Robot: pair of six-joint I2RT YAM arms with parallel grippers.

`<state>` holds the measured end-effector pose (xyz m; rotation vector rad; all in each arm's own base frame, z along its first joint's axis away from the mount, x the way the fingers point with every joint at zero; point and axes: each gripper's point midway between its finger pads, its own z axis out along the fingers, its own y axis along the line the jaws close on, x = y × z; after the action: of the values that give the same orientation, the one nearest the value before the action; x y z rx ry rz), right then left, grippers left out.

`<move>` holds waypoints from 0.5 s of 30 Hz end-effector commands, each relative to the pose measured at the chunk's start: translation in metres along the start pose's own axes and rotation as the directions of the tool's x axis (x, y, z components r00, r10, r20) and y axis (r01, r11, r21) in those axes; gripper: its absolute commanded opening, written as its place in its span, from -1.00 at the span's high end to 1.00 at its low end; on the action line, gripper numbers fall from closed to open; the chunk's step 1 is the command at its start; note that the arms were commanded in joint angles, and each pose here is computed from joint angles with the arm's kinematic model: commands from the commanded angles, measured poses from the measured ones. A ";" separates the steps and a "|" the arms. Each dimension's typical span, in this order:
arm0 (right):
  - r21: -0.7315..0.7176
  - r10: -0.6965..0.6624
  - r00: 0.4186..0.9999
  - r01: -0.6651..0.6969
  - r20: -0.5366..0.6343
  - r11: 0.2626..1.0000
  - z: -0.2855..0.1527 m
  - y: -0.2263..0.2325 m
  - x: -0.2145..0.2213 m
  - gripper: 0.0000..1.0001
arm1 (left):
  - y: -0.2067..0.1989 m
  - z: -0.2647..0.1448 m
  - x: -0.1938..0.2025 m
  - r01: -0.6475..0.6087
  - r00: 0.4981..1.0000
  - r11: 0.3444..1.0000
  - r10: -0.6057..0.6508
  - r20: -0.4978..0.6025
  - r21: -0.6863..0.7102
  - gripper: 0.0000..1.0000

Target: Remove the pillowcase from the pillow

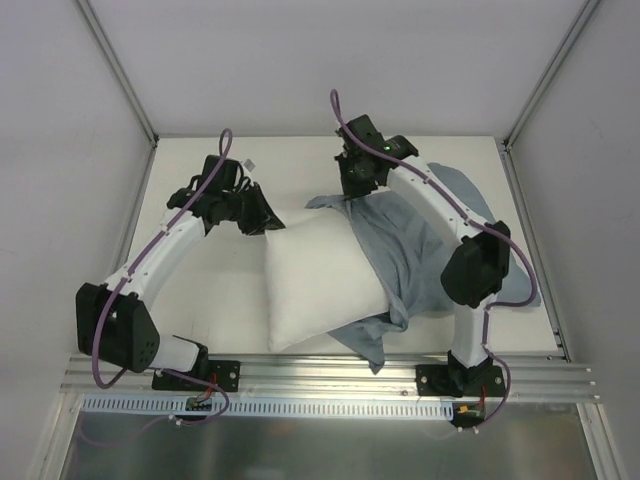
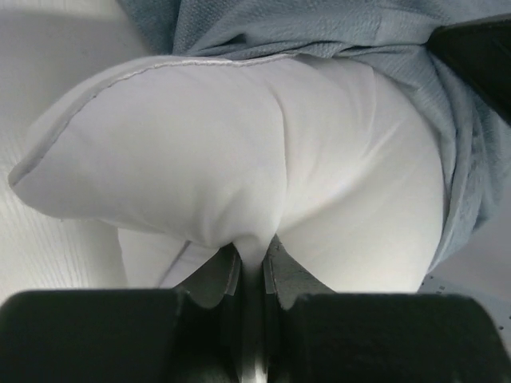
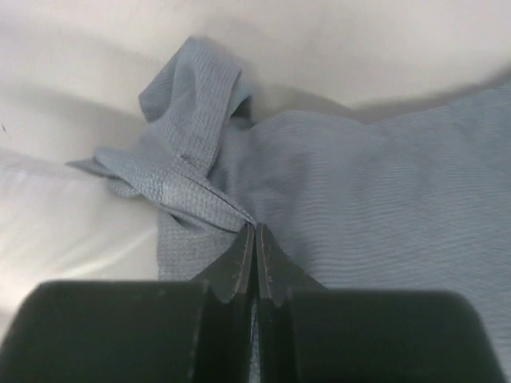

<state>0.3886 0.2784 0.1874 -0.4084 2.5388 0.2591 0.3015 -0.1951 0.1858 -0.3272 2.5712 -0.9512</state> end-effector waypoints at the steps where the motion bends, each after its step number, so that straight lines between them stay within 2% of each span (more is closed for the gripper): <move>1: 0.042 0.124 0.965 -0.138 0.233 0.990 -0.072 -0.041 -0.038 0.99 | -0.017 -0.029 0.010 -0.069 0.997 0.995 0.067 0.033 0.077 1.00; 4: 0.061 0.202 0.915 -0.237 0.349 0.969 -0.104 -0.073 -0.045 0.99 | -0.020 -0.039 0.013 -0.084 0.995 0.992 0.078 0.058 0.096 1.00; 8: 0.130 0.279 0.850 -0.370 0.448 0.920 -0.141 -0.129 -0.036 0.99 | -0.032 -0.065 0.009 -0.110 0.988 0.984 0.093 0.125 0.143 1.00; 13: 0.141 0.355 0.787 -0.481 0.505 0.865 -0.168 -0.177 -0.010 0.99 | -0.033 -0.115 -0.023 -0.104 0.961 0.980 0.056 0.271 0.168 1.00; 15: 0.140 0.347 0.788 -0.473 0.508 0.870 -0.171 -0.177 -0.007 0.99 | -0.042 -0.136 -0.034 -0.123 0.945 0.975 0.058 0.321 0.186 1.00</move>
<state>0.3567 0.1005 0.2864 0.2047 2.2634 0.2383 0.2801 -0.1598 0.2737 -0.2869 2.2817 -1.0619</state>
